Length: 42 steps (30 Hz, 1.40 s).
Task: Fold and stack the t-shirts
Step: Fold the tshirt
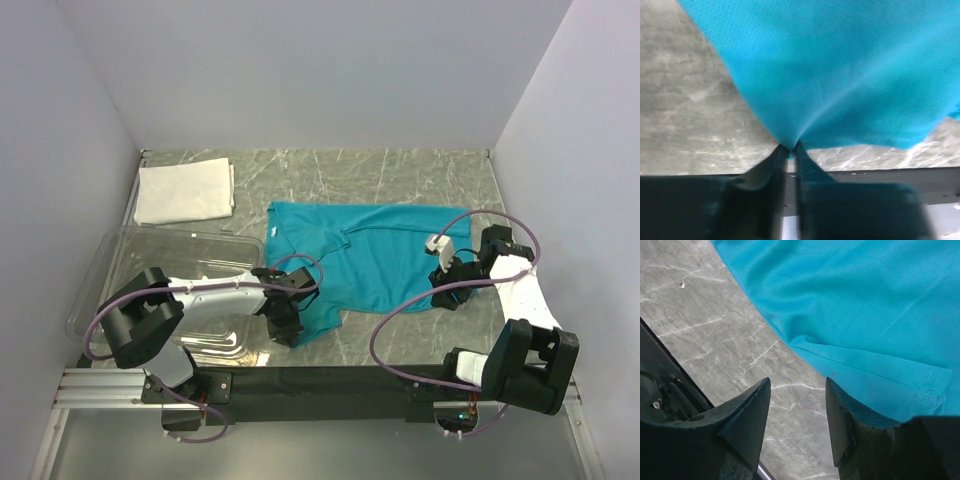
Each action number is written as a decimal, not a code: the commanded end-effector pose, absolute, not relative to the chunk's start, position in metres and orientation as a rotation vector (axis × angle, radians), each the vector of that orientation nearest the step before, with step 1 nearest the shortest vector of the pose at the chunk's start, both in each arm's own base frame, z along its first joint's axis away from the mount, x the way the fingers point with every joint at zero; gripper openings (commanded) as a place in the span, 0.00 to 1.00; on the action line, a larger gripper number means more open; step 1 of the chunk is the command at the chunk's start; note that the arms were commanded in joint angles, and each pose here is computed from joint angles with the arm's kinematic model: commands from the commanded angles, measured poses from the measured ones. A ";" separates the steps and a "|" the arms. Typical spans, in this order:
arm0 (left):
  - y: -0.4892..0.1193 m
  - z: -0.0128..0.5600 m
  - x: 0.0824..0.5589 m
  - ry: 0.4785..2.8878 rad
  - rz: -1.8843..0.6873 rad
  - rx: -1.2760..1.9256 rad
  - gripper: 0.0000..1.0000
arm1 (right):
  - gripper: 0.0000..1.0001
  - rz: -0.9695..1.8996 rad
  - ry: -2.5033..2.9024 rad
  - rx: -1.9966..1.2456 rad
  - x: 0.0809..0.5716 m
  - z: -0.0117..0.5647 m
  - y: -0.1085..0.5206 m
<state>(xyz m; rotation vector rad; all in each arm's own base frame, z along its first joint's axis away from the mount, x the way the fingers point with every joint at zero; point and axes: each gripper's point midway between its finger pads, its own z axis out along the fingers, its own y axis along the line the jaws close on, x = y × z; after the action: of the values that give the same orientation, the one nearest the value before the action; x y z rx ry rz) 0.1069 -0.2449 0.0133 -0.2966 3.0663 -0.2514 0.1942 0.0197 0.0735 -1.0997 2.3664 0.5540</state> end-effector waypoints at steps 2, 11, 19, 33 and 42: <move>-0.262 0.017 0.132 2.961 -0.286 -0.283 0.00 | 0.55 0.492 2.356 -1.139 0.193 0.072 0.012; -0.275 0.049 0.140 2.890 -0.419 -0.174 0.00 | 0.56 0.221 2.464 -1.166 0.214 0.066 -0.045; -0.283 0.067 0.143 2.846 -0.516 -0.090 0.00 | 0.57 0.064 2.509 -0.870 0.259 0.076 -0.074; -0.298 0.071 0.146 2.837 -0.575 0.021 0.00 | 0.63 0.293 2.618 -0.691 0.281 0.062 -0.065; -0.299 0.070 0.146 2.848 -0.568 0.046 0.00 | 0.62 0.335 2.667 -0.667 0.286 0.044 -0.064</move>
<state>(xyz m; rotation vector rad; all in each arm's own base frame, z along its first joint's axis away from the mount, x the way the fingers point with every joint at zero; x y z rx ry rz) 0.1403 -0.2861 0.0571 -0.0007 2.8794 -0.5095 0.2762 -0.0641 0.0442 -0.6750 2.6728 0.3405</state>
